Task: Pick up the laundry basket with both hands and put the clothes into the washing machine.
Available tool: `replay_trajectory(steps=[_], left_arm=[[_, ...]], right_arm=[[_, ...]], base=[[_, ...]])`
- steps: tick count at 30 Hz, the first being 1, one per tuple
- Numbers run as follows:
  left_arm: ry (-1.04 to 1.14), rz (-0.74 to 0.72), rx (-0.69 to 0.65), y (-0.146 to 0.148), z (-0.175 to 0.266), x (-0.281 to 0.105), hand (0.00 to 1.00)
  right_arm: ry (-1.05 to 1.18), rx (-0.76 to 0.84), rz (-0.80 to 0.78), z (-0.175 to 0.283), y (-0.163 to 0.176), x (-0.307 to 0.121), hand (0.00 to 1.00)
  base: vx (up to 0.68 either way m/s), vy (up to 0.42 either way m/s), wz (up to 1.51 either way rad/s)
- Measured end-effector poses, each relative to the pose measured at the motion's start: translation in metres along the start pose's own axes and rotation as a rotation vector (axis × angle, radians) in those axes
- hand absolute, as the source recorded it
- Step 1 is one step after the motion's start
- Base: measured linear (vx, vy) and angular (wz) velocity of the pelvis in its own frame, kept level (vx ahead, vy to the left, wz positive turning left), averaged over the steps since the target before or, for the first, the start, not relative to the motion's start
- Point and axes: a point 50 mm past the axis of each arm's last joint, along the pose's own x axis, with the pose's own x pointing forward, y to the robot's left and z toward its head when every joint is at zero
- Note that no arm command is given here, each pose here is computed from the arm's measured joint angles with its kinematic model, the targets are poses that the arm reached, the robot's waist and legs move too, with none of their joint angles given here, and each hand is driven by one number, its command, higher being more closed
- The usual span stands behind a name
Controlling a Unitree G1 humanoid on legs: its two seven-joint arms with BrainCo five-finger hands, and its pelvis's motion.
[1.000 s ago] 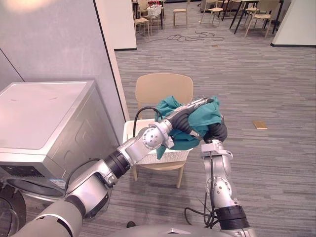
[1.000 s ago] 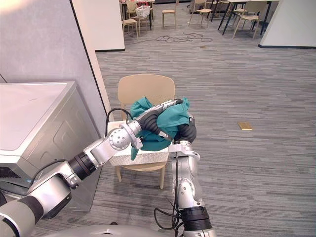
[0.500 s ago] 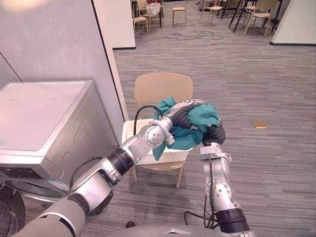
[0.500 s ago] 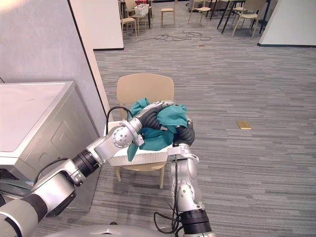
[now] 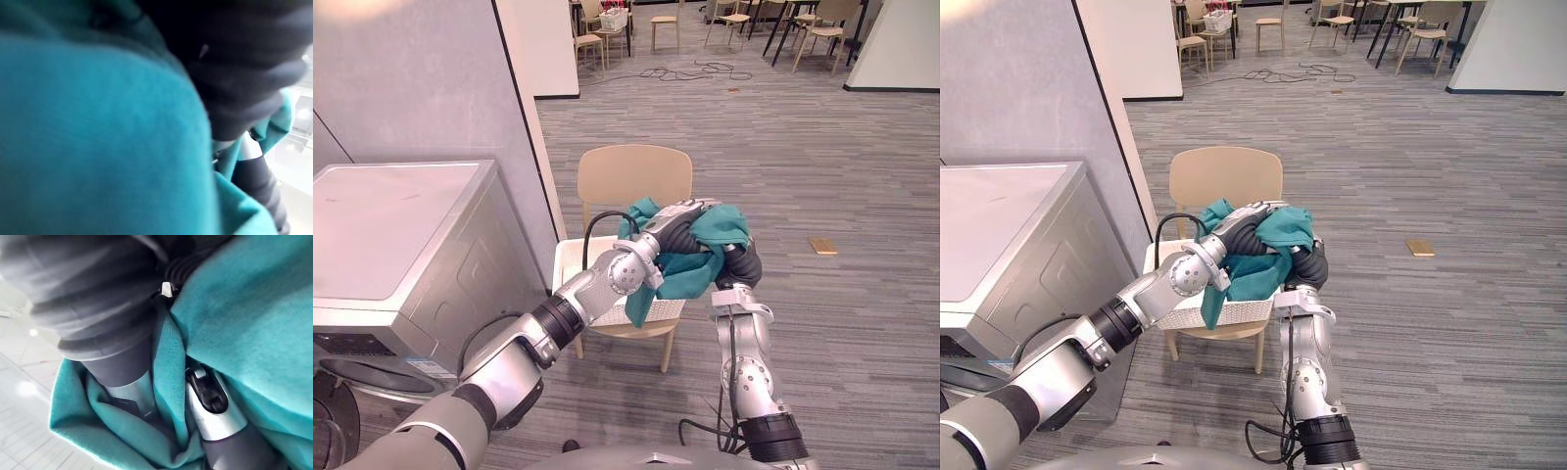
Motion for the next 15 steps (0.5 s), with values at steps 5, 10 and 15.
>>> replay_trajectory(steps=[5,10,15], left_arm=[[0.008,0.004,-0.002,0.0,-0.001,0.001,1.0],[-0.004,0.009,-0.006,0.001,0.0,0.001,1.0],[-0.053,0.031,-0.019,0.007,0.009,0.001,1.0]], right_arm=[[0.0,0.007,-0.003,0.0,-0.001,0.0,0.0],[-0.011,0.005,-0.002,0.007,-0.001,-0.007,0.0],[-0.049,0.01,0.019,0.019,0.003,-0.018,0.0]], base=[[0.0,0.0,-0.03],[0.0,0.0,-0.02],[0.0,0.009,-0.04]])
